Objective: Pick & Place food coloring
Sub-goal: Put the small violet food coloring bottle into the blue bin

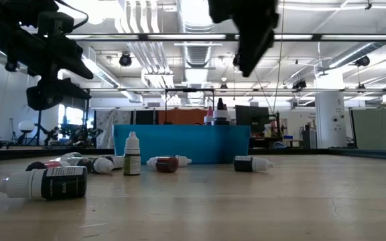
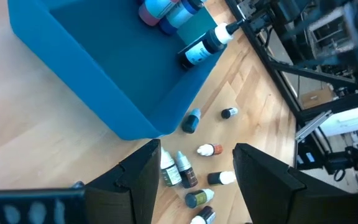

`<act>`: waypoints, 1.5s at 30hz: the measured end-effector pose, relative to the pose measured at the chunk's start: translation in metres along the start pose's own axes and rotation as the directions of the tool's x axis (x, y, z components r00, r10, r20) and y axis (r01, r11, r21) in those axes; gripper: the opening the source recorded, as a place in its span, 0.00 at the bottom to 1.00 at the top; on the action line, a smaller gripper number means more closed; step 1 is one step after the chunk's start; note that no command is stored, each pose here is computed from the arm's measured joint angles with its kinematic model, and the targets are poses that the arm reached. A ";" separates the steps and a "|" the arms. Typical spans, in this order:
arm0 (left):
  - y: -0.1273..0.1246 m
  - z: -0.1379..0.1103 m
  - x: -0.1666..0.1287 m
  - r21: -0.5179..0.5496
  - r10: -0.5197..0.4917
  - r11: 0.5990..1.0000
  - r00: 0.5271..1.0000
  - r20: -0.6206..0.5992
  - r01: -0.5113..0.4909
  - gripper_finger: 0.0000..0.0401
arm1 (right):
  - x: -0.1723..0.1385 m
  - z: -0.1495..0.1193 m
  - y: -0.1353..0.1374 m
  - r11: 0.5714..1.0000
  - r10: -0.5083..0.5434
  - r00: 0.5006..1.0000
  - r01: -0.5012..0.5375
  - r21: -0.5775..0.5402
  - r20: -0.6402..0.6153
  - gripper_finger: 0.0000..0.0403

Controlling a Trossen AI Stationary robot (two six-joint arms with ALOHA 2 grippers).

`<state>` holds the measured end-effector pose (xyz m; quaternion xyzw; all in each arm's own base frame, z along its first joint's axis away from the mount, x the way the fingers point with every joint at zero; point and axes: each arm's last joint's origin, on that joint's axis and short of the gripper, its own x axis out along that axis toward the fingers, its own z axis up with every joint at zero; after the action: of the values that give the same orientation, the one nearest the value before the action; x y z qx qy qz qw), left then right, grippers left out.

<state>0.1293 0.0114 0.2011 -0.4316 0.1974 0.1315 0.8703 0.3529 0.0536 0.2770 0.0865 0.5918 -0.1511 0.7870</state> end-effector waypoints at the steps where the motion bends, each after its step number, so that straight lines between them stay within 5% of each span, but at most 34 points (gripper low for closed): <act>1: 0.000 0.000 0.000 0.009 0.000 1.000 1.000 0.000 0.000 0.44 | 0.006 -0.008 0.006 1.000 0.012 1.000 -0.012 0.003 0.004 0.51; 8: 0.000 0.000 0.000 0.058 0.000 0.998 1.000 0.000 0.000 0.44 | 0.055 -0.045 0.043 0.985 0.170 0.985 -0.169 -0.044 0.017 0.51; 14: 0.000 0.000 0.000 0.045 0.000 0.999 1.000 0.000 0.000 0.44 | 0.081 -0.055 0.045 0.992 0.124 0.992 -0.125 0.031 0.016 0.48; 26: 0.000 0.000 0.000 0.026 0.003 1.000 1.000 -0.002 -0.003 0.44 | 0.125 -0.057 0.050 0.995 0.103 0.995 -0.103 0.008 0.020 0.43; 40: 0.000 0.000 0.001 0.000 0.007 1.000 1.000 -0.005 -0.007 0.44 | 0.129 -0.049 0.040 0.991 0.116 0.993 -0.115 0.067 -0.017 0.14; 45: 0.000 0.000 0.001 0.001 0.007 1.000 1.000 -0.005 -0.007 0.44 | 0.099 -0.021 0.028 0.981 0.164 0.981 -0.173 0.088 0.100 0.11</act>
<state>0.1299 0.0115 0.2002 -0.4309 0.2011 0.1334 0.8695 0.3688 0.0729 0.1751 0.1672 0.5375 -0.1162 0.8183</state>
